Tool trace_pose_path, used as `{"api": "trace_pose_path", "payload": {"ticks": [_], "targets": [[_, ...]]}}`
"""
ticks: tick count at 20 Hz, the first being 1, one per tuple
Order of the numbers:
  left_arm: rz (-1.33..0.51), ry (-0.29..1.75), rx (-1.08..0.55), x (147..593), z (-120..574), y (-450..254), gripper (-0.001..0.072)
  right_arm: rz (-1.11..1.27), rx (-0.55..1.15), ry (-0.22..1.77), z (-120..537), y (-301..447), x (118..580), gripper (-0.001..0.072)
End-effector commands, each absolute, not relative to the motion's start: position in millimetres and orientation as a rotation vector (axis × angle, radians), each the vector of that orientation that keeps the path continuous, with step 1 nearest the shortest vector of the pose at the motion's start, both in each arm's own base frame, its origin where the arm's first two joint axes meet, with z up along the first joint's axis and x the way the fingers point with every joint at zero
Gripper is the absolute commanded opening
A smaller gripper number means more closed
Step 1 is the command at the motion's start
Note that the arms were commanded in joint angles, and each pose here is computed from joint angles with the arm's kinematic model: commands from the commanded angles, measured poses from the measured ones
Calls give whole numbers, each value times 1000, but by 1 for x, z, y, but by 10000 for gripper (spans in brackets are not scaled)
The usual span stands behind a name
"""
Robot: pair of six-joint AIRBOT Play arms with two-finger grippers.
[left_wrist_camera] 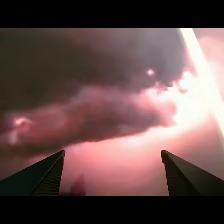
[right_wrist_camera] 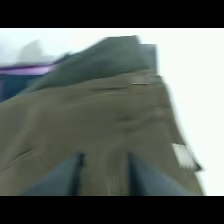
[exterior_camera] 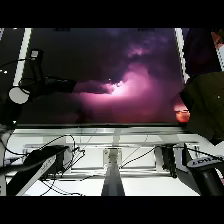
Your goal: Fold the clothes and pants, and hang the long-sleeved shirts on hangers.
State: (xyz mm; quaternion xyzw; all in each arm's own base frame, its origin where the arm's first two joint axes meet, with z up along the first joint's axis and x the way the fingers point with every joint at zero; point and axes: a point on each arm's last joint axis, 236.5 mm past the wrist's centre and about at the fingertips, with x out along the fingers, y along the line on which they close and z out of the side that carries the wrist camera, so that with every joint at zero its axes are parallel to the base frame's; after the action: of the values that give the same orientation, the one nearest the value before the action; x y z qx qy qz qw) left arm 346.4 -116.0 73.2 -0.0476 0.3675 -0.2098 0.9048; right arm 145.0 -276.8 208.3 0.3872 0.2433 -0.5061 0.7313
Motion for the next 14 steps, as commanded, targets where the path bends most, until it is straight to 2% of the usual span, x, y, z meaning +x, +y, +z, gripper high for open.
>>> {"api": "trace_pose_path", "payload": {"ticks": [1, 2, 5, 9, 14], "targets": [[-433, 757, -98, 347, 74, -116, 697, -664, 640, 567, 224, -221, 248, 53], [-433, 758, -98, 347, 74, -116, 697, -532, 558, 589, 227, -191, 277, 27], [-433, 758, -98, 347, 74, -116, 698, -181, 319, 659, 229, -91, 331, 27], [-433, 757, -98, 347, 74, -116, 698, 158, -13, 720, 218, 14, 345, 27], [-433, 758, -98, 347, 74, -116, 698, 295, -87, 733, 213, 61, 343, 27]]}}
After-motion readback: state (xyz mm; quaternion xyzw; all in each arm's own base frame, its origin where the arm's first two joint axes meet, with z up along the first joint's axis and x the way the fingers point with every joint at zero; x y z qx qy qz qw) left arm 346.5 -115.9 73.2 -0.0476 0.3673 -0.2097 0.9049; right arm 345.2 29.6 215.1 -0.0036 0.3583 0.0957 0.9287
